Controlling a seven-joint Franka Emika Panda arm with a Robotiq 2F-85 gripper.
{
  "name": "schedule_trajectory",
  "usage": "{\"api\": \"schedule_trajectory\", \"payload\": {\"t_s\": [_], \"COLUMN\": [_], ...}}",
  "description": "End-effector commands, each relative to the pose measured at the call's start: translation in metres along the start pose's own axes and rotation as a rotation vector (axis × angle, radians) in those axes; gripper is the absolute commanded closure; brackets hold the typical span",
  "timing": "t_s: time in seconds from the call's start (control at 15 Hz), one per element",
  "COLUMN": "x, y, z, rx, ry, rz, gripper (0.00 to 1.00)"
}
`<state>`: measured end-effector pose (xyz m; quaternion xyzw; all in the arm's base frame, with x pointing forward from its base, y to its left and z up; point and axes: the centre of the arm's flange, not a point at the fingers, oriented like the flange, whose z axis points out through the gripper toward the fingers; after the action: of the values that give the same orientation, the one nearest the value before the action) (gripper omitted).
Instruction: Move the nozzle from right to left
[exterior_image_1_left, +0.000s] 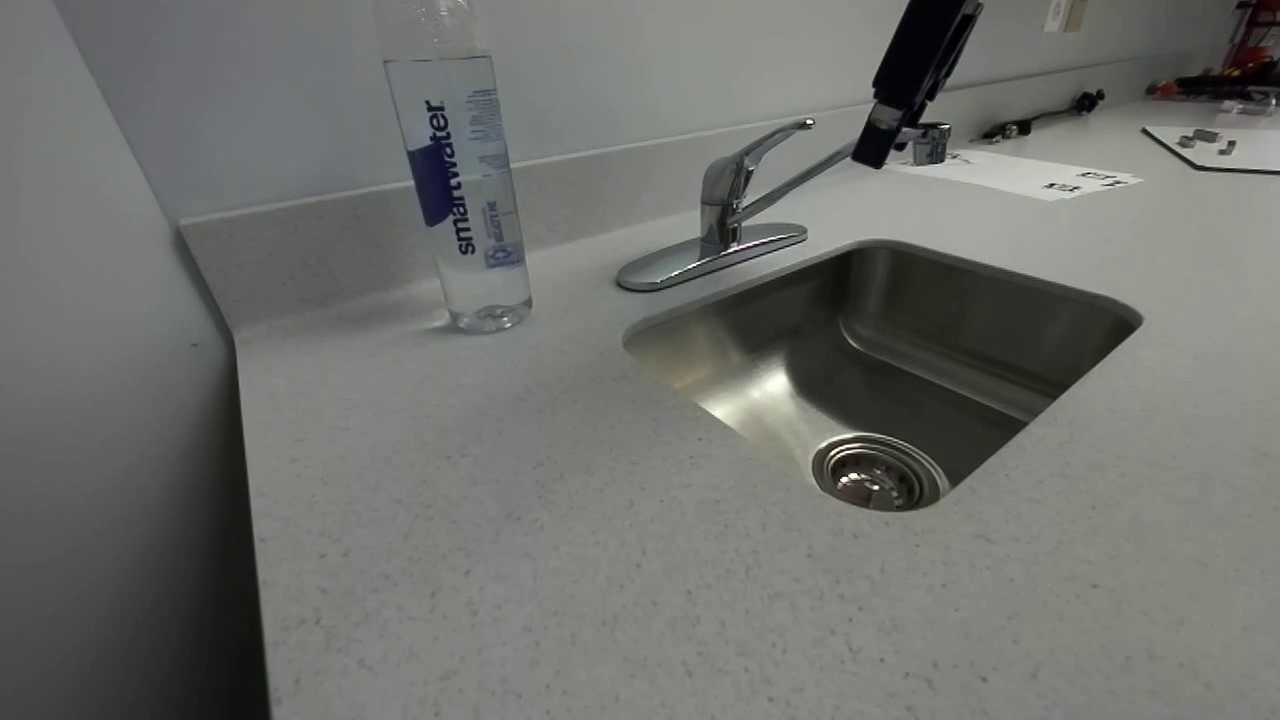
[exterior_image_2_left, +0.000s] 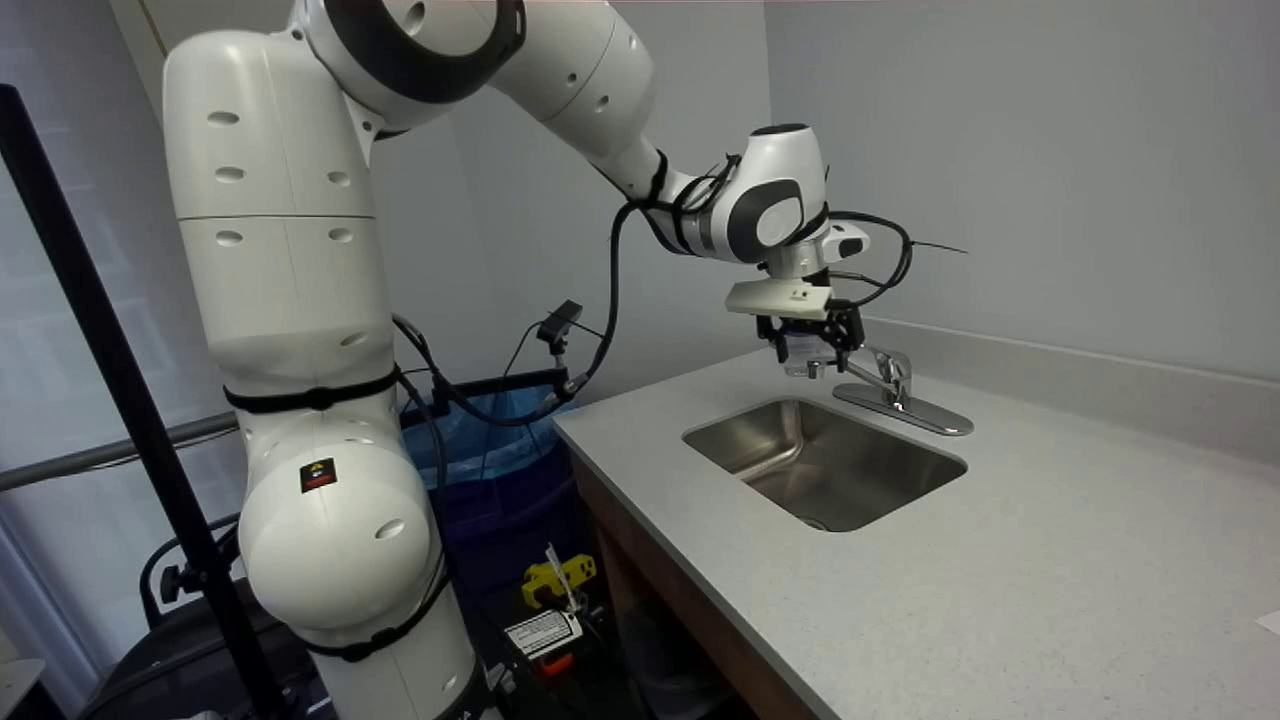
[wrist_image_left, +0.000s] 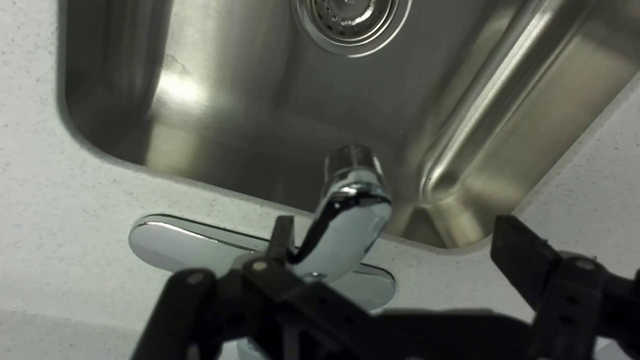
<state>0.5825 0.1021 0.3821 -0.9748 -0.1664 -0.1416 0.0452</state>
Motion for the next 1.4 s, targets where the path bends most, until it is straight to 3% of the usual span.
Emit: {"api": "schedule_trajectory", "payload": {"t_s": [0.0, 0.67, 1.07, 1.33], "x": [0.005, -0.011, -0.047, -0.081], "y": [-0.017, -0.01, -0.011, -0.019], "z": [-0.003, -0.029, -0.096, -0.146], "rx": [0.017, -0.018, -0.058, -0.078], "ry": [0.044, 0.059, 0.099, 0.18], "rz": [0.012, 0.071, 0.117, 0.127], "gripper": [0.0, 0.0, 0.0, 0.0]}}
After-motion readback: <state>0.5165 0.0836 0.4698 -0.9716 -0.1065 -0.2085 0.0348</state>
